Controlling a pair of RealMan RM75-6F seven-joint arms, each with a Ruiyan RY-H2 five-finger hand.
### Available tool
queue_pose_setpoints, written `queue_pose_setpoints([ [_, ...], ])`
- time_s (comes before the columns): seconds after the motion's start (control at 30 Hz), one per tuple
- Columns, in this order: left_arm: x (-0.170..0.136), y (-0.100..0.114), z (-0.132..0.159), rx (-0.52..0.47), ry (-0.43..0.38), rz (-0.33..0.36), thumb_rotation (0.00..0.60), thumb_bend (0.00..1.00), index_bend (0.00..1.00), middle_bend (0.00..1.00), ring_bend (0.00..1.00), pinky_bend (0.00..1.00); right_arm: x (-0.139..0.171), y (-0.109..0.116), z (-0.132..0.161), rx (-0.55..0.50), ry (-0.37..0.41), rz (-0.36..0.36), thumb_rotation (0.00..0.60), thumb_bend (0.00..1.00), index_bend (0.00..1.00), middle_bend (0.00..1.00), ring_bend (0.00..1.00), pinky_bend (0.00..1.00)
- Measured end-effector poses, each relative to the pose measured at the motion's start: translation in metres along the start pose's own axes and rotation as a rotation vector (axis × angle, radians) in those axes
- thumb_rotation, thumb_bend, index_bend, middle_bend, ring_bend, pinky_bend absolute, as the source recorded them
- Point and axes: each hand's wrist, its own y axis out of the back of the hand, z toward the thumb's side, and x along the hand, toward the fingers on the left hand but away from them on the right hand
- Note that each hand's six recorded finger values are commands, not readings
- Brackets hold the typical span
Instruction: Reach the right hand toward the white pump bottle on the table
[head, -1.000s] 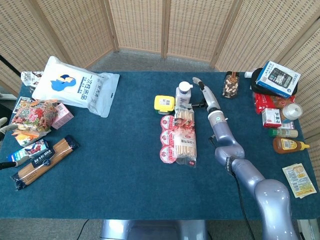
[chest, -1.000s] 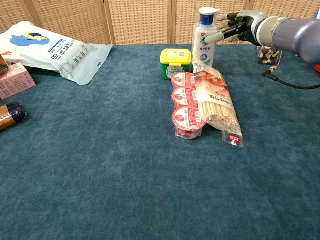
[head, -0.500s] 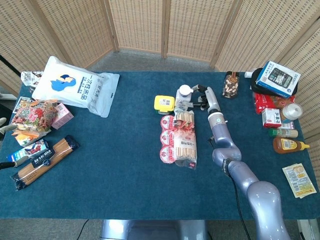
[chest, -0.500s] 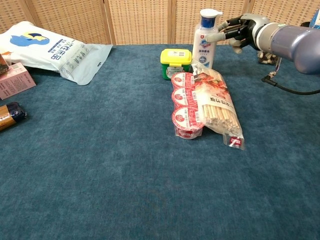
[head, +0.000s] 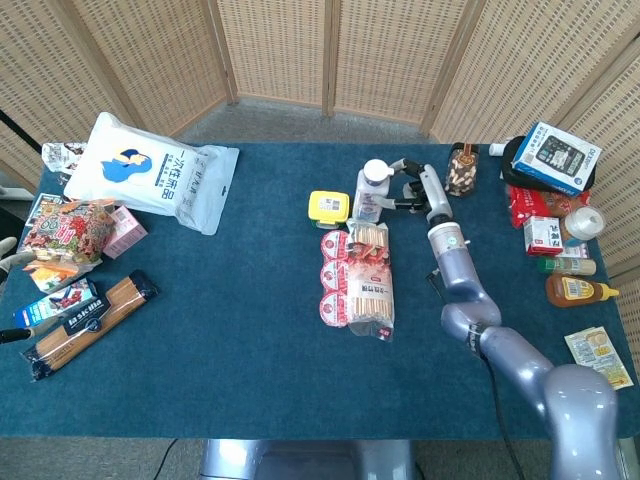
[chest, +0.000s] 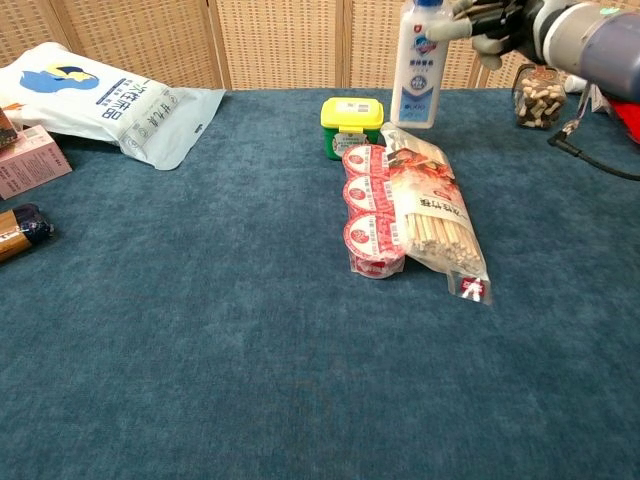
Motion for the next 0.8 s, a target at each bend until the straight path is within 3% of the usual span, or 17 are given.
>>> queue_pose_setpoints([
  [0.43, -0.010, 0.002, 0.001, -0.042, -0.051, -0.015, 0.600, 0.00, 0.23, 0.00, 0.00, 0.00, 0.066, 0.042, 0.094, -0.025, 0.158, -0.029, 0.600, 0.13, 0.59, 0.96, 0.94, 0.87],
  [0.8, -0.015, 0.003, 0.003, -0.060, -0.081, -0.024, 0.600, 0.00, 0.22, 0.00, 0.00, 0.00, 0.134, 0.103, 0.144, -0.024, 0.188, -0.139, 0.600, 0.13, 0.60, 0.96, 0.94, 0.87],
])
